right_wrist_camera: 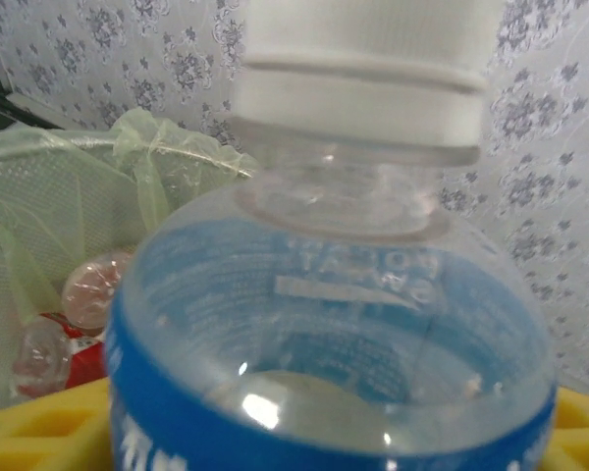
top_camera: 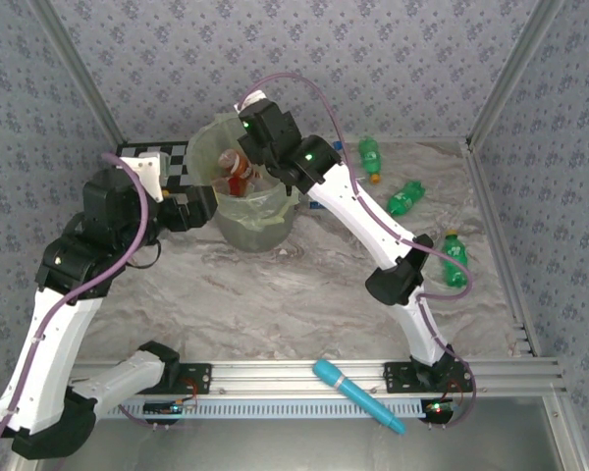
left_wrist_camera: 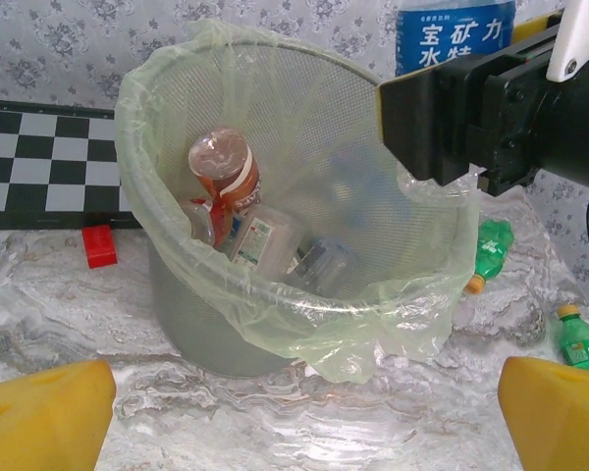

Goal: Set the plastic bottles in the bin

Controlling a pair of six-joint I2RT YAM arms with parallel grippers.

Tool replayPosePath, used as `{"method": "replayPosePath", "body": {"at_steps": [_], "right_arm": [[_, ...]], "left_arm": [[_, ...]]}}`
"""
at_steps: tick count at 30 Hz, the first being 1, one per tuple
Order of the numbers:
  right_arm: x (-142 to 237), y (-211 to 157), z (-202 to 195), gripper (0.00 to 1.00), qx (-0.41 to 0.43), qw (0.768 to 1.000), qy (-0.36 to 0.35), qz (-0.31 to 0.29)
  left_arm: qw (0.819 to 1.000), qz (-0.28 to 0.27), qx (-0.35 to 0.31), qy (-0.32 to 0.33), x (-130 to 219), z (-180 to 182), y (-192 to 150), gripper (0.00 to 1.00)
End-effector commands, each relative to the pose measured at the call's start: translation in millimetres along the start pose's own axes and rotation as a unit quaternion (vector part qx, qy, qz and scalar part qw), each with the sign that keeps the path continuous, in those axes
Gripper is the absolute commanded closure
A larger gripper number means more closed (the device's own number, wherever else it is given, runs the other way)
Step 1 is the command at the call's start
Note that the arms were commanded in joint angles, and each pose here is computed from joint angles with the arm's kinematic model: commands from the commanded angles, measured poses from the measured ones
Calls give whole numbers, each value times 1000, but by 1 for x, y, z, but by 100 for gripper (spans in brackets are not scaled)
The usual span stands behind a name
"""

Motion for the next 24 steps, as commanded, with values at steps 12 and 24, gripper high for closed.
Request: {"method": "replayPosePath", "body": {"at_steps": [12,24], "right_arm": [[24,13,-19,1,-18,999,-33,-15],[56,-8,-60,1,-63,996,-67,8]], "left_arm": [[1000,3,8,-4,4,0,-2,0],[997,25,24,-64,-18,-22,-5,0]]}}
Point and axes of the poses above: each hand's point on the last joint's axis, 136 mm out from that joint toward the fingers, its own x axis back along the fingers, its own z axis along the line the jaws close on, y = z × x, the point moved 1 cm from there along x, back along the fingers, and after that the axes turned 14 degrees about -x, right-handed, at the moved point
